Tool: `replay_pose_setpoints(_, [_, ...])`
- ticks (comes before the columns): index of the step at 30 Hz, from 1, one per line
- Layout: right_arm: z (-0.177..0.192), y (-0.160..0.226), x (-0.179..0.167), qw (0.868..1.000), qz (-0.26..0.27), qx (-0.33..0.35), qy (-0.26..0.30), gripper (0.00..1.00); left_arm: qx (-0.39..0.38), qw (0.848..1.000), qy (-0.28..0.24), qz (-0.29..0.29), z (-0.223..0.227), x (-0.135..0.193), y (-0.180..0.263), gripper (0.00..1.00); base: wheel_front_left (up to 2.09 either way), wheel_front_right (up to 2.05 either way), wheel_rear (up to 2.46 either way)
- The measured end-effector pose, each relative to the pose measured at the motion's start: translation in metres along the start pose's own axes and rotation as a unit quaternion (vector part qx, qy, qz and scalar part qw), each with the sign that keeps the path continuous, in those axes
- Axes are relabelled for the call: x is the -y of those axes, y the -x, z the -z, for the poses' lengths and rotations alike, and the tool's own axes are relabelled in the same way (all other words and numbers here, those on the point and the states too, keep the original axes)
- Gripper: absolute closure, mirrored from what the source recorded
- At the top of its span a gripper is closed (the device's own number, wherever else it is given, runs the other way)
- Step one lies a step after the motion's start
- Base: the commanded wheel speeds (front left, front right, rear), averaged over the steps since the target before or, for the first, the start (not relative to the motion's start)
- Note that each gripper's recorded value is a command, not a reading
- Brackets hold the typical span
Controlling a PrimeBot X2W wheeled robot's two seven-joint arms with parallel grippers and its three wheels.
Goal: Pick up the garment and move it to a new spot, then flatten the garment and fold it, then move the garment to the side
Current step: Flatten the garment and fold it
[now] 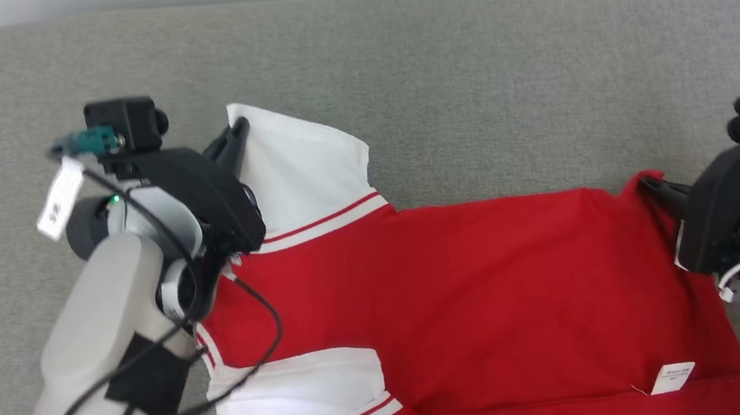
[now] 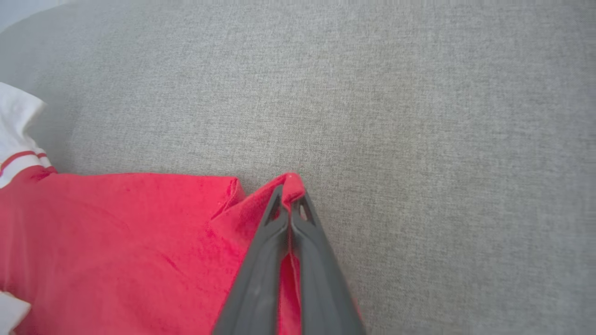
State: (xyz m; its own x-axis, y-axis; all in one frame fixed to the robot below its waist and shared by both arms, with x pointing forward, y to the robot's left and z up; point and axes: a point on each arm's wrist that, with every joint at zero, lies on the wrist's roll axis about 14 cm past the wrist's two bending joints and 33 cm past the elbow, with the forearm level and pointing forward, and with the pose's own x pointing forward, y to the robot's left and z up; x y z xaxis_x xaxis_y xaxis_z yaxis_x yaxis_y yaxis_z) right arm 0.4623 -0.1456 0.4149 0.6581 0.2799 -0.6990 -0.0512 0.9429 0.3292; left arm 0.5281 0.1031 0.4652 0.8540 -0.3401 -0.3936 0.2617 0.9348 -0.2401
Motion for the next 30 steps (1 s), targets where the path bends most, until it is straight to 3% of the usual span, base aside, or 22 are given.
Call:
replay_pose_setpoints(10, [0.017, 0.026, -0.003, 1.0, -0.003, -0.002, 0.004, 1.0, 0.054, 0.998, 0.023, -0.004, 0.006, 0.008, 0.065, 1.0, 0.0, 0.0, 0.0])
replay_pose_setpoints(17, [0.028, 0.039, -0.003, 1.0, -0.004, -0.006, 0.005, 1.0, 0.084, 0.993, 0.081, -0.008, 0.019, 0.018, 0.115, 1.0, 0.0, 0.0, 0.0])
replay_pose_setpoints(30, [0.052, 0.05, 0.002, 0.998, 0.016, -0.052, 0.025, 1.0, 0.061, 0.987, 0.143, -0.041, 0.056, 0.015, 0.159, 1.0, 0.0, 0.0, 0.0])
